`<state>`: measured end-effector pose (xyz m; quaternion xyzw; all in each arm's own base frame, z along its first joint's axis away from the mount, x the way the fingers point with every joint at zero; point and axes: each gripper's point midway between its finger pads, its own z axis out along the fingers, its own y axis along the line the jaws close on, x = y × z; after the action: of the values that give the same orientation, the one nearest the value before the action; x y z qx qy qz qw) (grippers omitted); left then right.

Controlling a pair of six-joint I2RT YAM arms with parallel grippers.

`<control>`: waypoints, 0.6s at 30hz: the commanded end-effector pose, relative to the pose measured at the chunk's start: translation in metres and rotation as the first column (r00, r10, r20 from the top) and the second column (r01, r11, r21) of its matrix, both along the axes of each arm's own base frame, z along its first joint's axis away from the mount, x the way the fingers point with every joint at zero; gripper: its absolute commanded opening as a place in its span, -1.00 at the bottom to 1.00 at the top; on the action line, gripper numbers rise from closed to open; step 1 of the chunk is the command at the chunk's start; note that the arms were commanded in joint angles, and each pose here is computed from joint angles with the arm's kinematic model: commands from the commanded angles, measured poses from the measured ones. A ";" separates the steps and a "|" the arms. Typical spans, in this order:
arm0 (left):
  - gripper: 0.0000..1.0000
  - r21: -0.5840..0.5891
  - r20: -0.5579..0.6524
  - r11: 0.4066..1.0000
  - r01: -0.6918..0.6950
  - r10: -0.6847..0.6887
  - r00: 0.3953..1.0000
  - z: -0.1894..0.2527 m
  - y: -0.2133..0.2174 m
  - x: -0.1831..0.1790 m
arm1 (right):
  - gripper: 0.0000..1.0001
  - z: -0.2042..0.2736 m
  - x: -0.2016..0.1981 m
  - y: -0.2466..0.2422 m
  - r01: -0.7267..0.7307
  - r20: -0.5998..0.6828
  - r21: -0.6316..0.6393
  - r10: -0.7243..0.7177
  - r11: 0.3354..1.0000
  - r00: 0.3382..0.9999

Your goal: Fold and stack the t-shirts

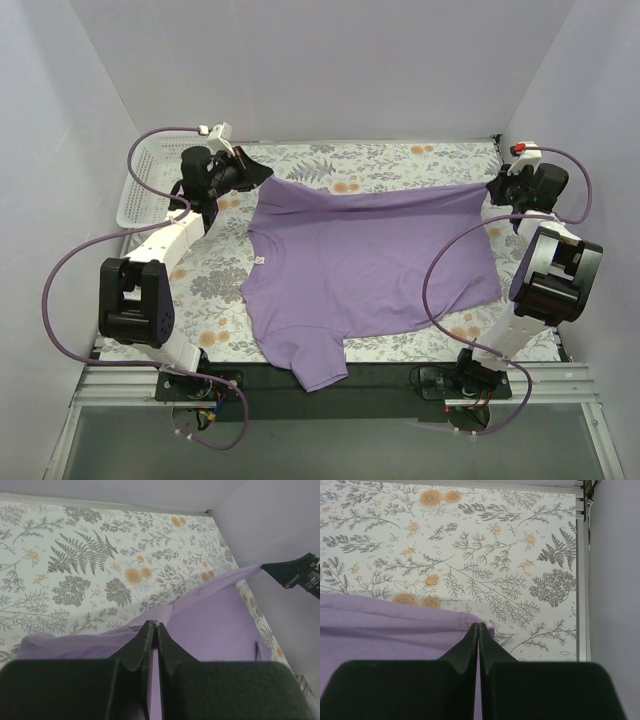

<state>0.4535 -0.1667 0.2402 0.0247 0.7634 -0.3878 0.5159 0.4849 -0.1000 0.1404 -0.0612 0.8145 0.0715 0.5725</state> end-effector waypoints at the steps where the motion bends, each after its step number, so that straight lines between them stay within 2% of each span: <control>1: -1.00 -0.009 0.045 0.999 0.031 -0.031 0.998 0.021 -0.001 -0.016 | -0.97 0.008 0.007 -0.008 0.011 0.018 -0.024 -0.010 1.000 1.000; 18: -1.00 -0.012 0.023 0.999 0.052 -0.052 0.998 0.012 -0.001 -0.039 | -0.97 -0.012 0.005 -0.012 0.020 -0.036 -0.032 -0.021 0.999 0.999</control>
<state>0.4265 -0.1680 0.2378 0.0323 0.7650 -0.3991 0.5045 0.4804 -0.1026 0.1166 -0.0553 0.8350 0.0704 0.5429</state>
